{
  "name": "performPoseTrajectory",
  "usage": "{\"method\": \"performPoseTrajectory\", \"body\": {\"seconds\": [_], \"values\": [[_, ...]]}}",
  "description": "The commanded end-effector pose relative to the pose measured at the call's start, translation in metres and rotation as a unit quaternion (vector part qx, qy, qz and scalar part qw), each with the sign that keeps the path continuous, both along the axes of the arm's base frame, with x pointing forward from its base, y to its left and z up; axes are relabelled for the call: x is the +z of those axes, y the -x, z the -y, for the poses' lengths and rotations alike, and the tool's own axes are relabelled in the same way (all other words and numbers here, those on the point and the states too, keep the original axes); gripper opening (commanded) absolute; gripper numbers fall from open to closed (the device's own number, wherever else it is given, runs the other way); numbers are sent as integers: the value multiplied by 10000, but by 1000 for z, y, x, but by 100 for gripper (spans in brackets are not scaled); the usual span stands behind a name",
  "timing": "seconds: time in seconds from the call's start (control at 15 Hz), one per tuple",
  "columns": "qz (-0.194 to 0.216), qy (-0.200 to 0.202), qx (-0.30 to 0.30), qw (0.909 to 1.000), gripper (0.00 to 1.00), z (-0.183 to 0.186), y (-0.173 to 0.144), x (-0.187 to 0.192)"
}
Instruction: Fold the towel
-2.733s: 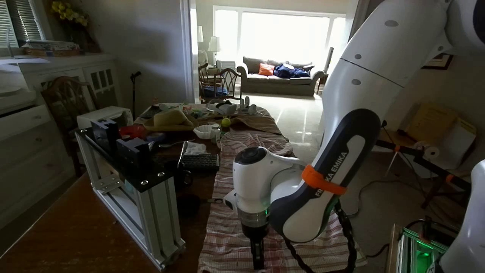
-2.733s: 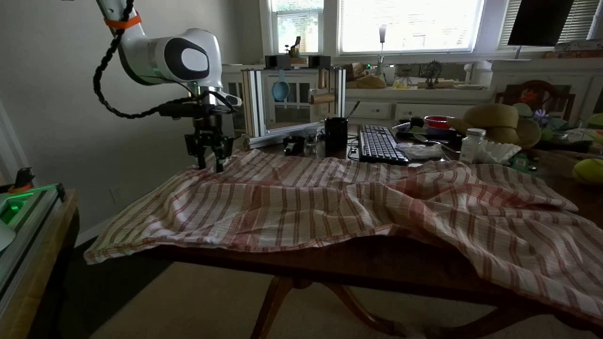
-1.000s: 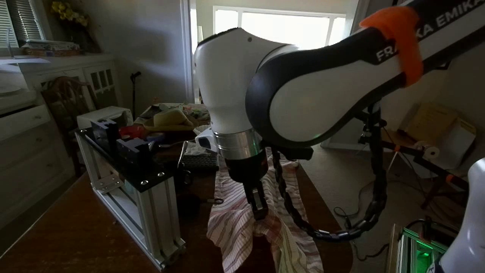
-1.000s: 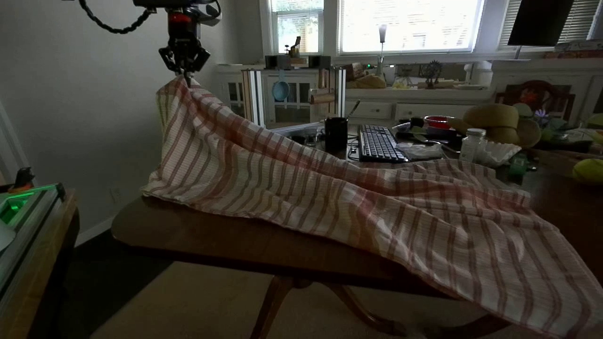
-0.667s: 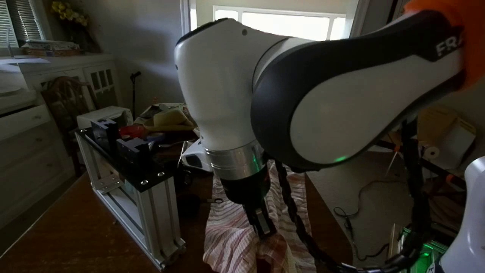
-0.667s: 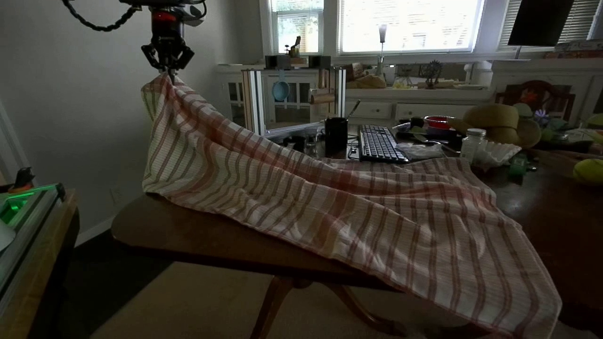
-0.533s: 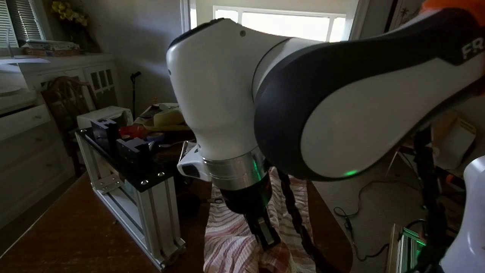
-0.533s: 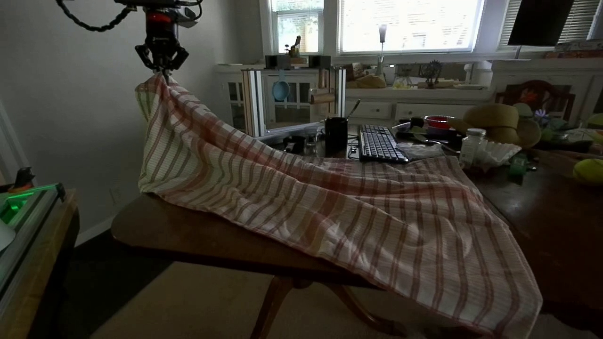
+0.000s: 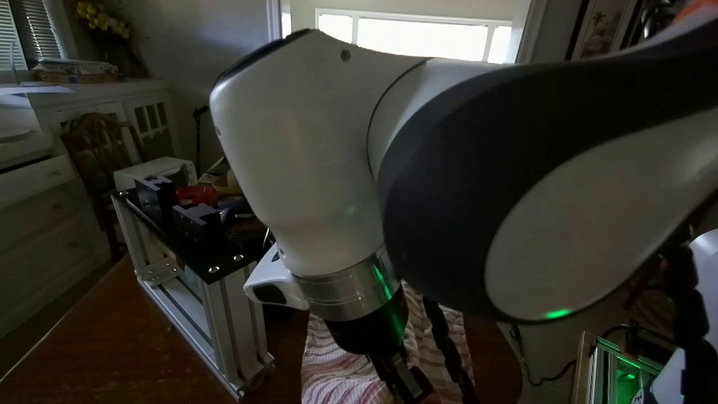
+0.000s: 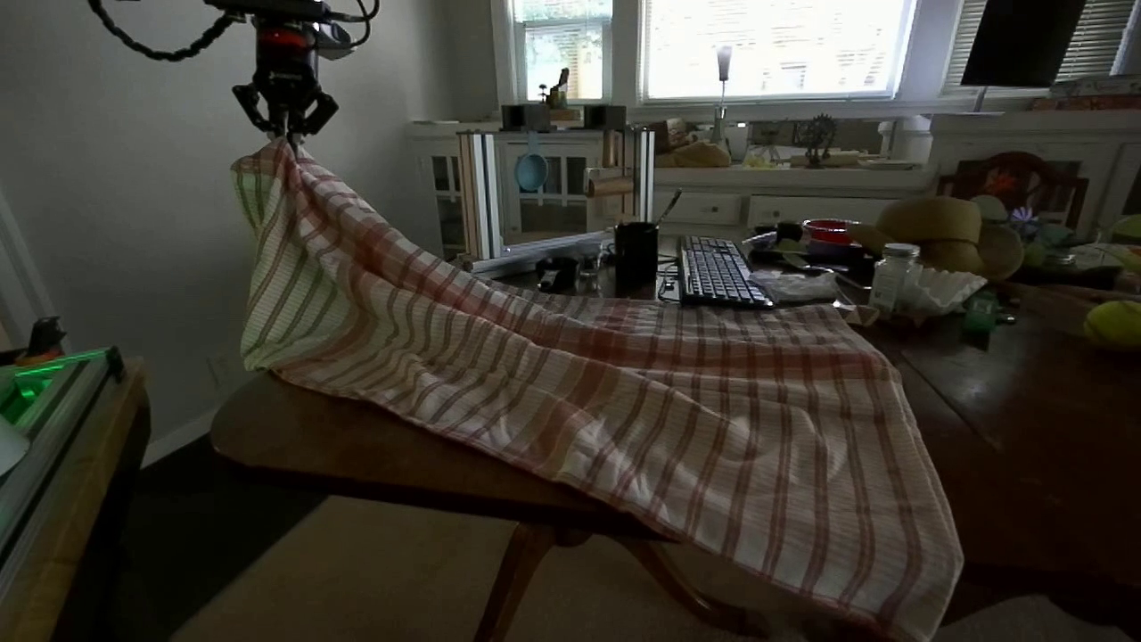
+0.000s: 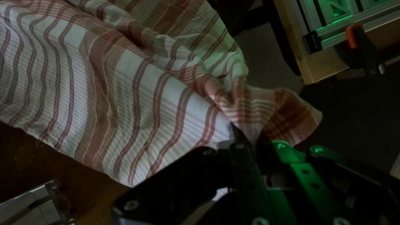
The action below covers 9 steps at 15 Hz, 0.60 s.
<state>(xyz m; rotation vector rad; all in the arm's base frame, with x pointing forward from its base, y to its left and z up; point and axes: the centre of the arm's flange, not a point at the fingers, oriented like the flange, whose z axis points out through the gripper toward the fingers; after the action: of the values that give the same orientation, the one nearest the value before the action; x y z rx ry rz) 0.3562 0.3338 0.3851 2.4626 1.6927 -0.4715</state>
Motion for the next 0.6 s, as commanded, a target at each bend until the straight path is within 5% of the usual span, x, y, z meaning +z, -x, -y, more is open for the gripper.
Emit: {"method": "performPoseTrajectory", "body": {"seconds": [0.0,0.33,0.53], "values": [[-228,-236,58,9994,2,21,-23,42],[19,-717,-285,9970,2,88,-68,124],[58,-670,-521,9964,2,139,-90,170]]}}
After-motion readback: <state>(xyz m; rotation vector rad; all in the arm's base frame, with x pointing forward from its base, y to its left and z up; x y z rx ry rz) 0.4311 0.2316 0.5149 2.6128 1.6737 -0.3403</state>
